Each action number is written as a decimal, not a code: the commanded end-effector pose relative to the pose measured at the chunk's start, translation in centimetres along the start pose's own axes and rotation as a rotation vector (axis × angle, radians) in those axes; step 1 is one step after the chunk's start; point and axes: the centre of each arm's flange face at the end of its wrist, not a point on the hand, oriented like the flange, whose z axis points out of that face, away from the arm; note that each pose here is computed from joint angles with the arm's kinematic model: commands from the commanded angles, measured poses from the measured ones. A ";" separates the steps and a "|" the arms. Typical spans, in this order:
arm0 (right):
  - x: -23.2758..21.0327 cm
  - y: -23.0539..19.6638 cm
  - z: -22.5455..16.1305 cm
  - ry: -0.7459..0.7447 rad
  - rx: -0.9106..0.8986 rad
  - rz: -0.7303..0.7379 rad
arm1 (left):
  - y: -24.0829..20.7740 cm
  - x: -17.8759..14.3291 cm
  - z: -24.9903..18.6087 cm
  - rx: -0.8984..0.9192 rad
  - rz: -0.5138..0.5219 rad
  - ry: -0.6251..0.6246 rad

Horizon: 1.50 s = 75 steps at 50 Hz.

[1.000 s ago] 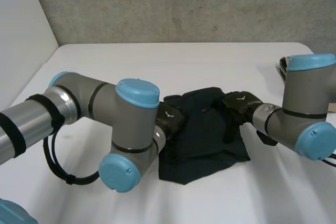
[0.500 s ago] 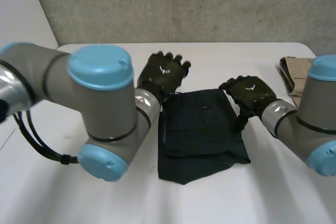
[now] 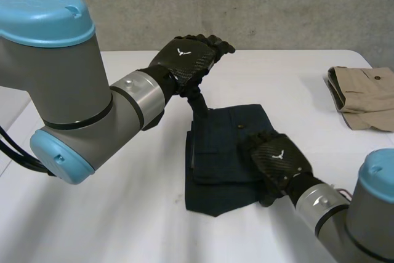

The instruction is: Fold the laundry.

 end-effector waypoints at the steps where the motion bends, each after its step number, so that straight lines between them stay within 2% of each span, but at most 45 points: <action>1: -0.5 0.8 1.7 0.010 0.041 -0.024 | 0.1 0.3 -0.1 -0.013 0.000 0.005; 13: -0.5 1.6 3.2 0.019 0.059 -0.103 | 0.4 0.4 -0.2 -0.024 -0.002 0.005; 50: 2.0 0.0 9.2 0.053 0.151 -0.119 | 0.7 0.0 -0.6 -0.034 -0.010 -0.007; 58: 9.6 0.8 10.4 0.179 0.096 -0.098 | 0.7 0.0 -0.7 -0.037 -0.012 -0.008; 66: 17.5 2.7 10.9 0.261 0.070 -0.222 | 1.1 0.0 -0.7 -0.047 -0.015 -0.010; 75: 20.6 3.8 13.0 0.201 0.076 -0.215 | 1.7 -0.1 -0.6 -0.065 -0.019 -0.013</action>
